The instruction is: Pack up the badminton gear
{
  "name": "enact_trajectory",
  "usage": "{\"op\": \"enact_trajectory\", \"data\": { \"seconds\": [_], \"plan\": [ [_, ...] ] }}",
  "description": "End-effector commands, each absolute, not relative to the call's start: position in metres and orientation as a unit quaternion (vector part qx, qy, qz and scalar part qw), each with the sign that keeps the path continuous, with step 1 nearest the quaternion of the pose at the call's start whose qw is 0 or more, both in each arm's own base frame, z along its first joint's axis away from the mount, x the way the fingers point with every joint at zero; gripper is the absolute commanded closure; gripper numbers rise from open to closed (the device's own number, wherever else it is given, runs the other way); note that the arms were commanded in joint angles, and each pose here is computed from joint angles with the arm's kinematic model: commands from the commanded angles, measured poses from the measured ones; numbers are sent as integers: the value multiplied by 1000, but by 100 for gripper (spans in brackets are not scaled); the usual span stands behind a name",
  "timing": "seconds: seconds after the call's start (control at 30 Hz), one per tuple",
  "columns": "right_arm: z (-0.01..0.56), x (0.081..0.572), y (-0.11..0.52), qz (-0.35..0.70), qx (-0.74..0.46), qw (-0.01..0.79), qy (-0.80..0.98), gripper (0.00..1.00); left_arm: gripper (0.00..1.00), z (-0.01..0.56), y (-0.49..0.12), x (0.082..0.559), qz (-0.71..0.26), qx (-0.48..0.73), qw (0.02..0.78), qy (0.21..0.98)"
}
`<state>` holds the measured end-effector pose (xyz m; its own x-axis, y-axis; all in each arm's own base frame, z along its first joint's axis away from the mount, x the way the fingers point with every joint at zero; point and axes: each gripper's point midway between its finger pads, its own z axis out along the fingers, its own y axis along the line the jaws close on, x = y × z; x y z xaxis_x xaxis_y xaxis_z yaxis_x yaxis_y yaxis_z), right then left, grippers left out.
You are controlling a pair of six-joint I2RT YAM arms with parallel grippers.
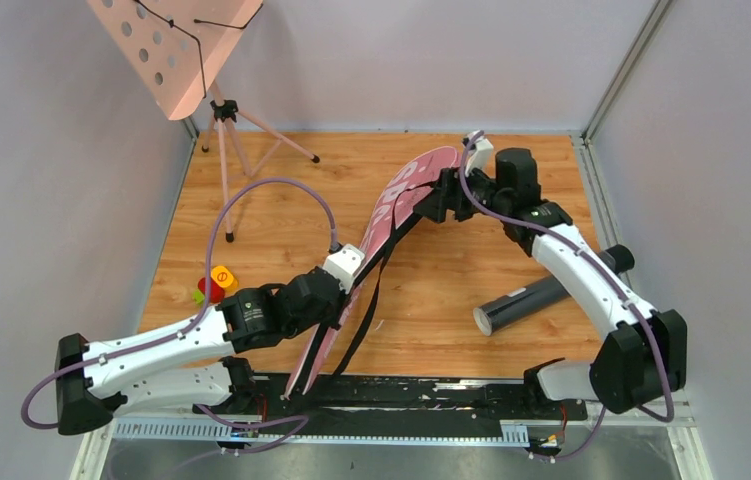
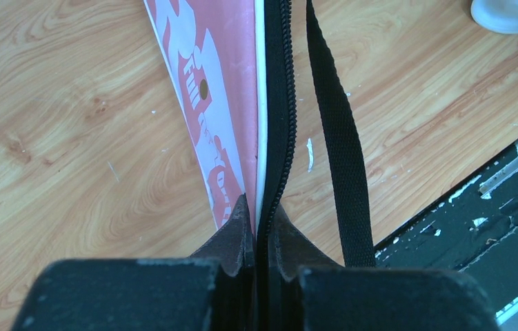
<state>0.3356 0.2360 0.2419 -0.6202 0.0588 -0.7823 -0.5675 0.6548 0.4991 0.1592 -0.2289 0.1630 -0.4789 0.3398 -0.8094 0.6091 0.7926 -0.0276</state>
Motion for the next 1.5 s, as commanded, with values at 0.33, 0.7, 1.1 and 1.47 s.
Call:
{"op": "enact_trajectory", "data": {
  "seconds": [0.33, 0.7, 1.1, 1.47],
  "plan": [
    [249, 357, 167, 160, -342, 662, 648, 34, 100, 206, -241, 166, -221, 233, 479, 817],
    [215, 414, 143, 56, -401, 714, 572, 40, 100, 209, -241, 165, -227, 237, 480, 813],
    [205, 435, 147, 25, -416, 739, 529, 40, 100, 208, -243, 162, -234, 242, 475, 813],
    [217, 449, 159, -11, -416, 753, 510, 42, 100, 204, -239, 161, -229, 241, 471, 817]
  ]
}}
